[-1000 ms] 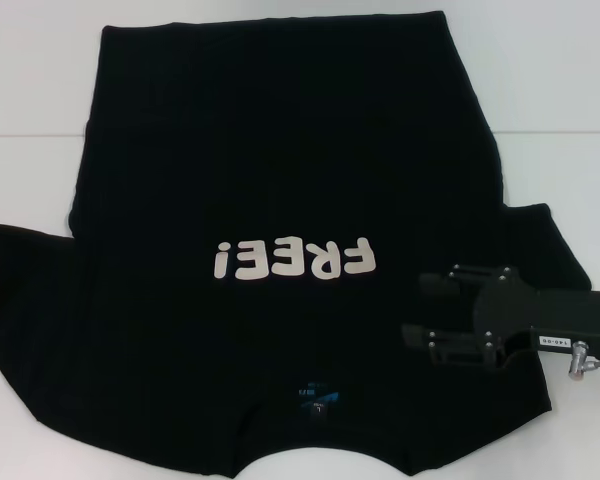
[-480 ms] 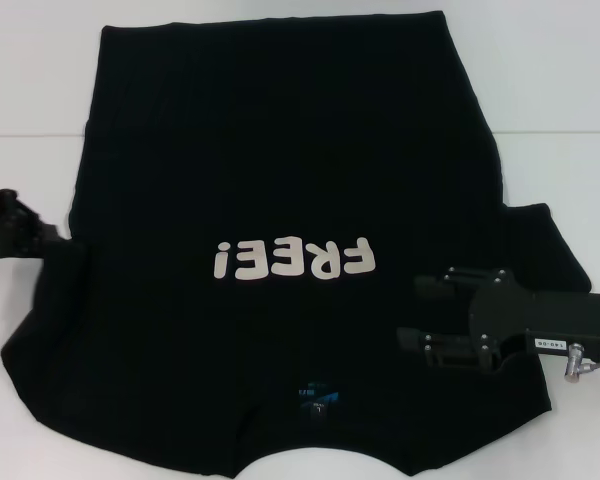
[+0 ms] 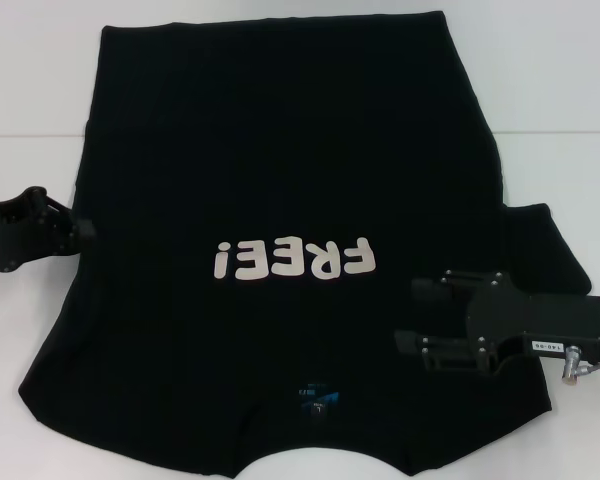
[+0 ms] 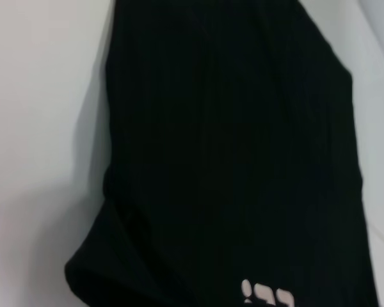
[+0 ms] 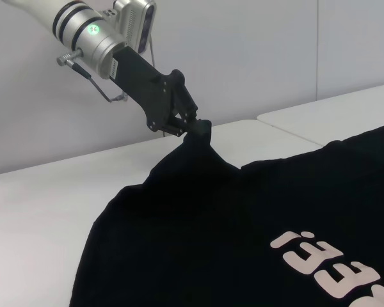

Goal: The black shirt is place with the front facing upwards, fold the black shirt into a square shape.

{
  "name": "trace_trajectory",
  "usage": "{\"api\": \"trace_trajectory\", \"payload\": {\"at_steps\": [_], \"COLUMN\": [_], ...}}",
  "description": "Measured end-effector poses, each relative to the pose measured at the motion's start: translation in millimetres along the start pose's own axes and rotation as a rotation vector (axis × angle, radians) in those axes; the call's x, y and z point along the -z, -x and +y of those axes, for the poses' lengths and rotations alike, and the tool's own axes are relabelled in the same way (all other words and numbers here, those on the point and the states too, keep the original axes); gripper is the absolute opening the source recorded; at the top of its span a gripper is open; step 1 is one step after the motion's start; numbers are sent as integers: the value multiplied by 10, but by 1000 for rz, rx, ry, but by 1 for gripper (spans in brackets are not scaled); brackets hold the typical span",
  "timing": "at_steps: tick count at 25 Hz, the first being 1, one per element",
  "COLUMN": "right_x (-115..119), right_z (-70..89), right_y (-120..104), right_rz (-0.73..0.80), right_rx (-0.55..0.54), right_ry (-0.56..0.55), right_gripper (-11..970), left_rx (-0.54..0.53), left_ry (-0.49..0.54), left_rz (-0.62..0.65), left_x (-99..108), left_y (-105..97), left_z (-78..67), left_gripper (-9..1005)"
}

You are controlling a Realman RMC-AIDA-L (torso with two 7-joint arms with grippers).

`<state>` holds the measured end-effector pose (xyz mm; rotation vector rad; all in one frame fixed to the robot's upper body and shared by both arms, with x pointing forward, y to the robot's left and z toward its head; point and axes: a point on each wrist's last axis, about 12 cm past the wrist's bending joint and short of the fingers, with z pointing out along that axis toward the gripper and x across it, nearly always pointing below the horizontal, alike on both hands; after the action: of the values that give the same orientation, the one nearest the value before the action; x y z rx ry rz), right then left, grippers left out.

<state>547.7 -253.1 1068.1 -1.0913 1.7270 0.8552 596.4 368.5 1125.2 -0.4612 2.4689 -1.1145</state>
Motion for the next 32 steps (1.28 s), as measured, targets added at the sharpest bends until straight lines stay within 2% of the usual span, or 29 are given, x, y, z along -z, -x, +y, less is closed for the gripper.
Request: {"api": "trace_trajectory", "payload": {"at_steps": [5,10,13,20,24,30,32], "right_x": [0,0,0,0,0,0,0], "right_z": [0,-1,-5,-8,-8,-10,-10], "right_y": [1,1,-1,-3,-3,-4,-4], "right_rz": [0,0,2,3,4,4,4], "right_rx": [1,1,1,-4,-5,-6,-6], "right_ry": [0,0,-4,-6,-7,-9,-8], "right_gripper": [766,766,766,766,766,766,766], "left_rx": [22,46,37,5,6,53,79], "left_ry": [-46,-58,-98,-194,-198,-219,-206], "left_rz": [-19,-41,-70,-119,-128,-199,-219], "left_x": [-33,-149,-215,-327,-225,186,278], "left_y": [-63,-181,-241,-375,-380,-352,-391], "left_z": [52,136,143,139,206,417,514], "left_gripper": [53,113,149,410,608,813,829]}}
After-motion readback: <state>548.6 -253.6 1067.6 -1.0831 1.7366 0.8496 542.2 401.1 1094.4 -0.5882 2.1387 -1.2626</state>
